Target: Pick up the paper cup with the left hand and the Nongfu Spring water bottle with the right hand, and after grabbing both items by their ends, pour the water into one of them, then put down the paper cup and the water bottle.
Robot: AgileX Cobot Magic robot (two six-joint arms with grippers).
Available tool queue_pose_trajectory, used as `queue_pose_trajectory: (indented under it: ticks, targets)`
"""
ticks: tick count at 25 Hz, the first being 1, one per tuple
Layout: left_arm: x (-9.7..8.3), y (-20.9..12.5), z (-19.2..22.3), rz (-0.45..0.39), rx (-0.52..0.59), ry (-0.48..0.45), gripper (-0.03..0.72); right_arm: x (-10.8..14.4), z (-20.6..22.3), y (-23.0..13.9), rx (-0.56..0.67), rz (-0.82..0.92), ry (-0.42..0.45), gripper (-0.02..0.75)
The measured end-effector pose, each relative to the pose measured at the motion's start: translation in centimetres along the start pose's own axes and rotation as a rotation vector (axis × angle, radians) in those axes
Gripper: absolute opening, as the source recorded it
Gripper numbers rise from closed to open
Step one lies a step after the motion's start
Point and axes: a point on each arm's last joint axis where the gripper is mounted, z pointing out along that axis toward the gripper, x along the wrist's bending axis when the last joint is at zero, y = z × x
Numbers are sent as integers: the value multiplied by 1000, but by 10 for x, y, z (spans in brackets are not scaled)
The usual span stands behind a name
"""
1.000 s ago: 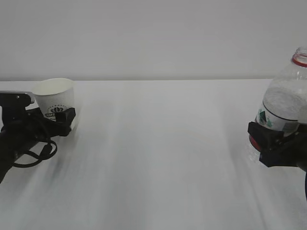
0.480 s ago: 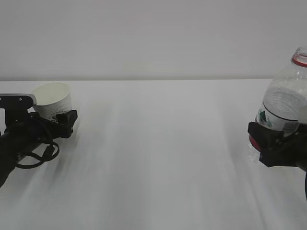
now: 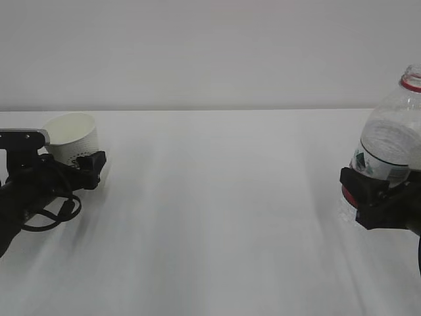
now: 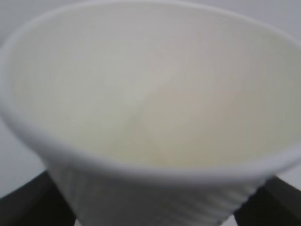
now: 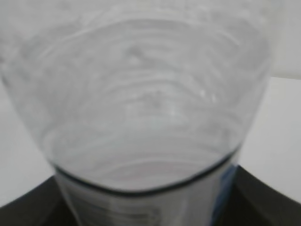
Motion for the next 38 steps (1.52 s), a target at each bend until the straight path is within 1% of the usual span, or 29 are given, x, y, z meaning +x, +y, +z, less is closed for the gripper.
queue_pose_trajectory:
  ticks: [3, 8, 16, 20, 25, 30, 35, 38]
  targets:
    - [0, 0, 0, 0, 0, 0, 664, 0, 0, 0, 0, 0, 0, 503]
    - [0, 0, 0, -2, 0, 0, 609, 0, 0, 0, 0, 0, 0, 503]
    - [-2, 4, 0, 5, -10, -18, 599, 0, 0, 0, 0, 0, 0, 503]
    - [-8, 6, -1, 33, -10, -77, 597, 0, 0, 0, 0, 0, 0, 503]
    - [-15, 18, -3, 62, -39, -138, 597, 0, 0, 0, 0, 0, 0, 503]
    - [-25, 30, -7, 104, -67, -231, 597, 0, 0, 0, 0, 0, 0, 503]
    - [-34, 36, -11, 58, -60, -328, 588, 0, 0, 0, 0, 0, 0, 503]
    - [-40, 37, -14, 52, -46, -392, 573, 0, 0, 0, 0, 0, 0, 503]
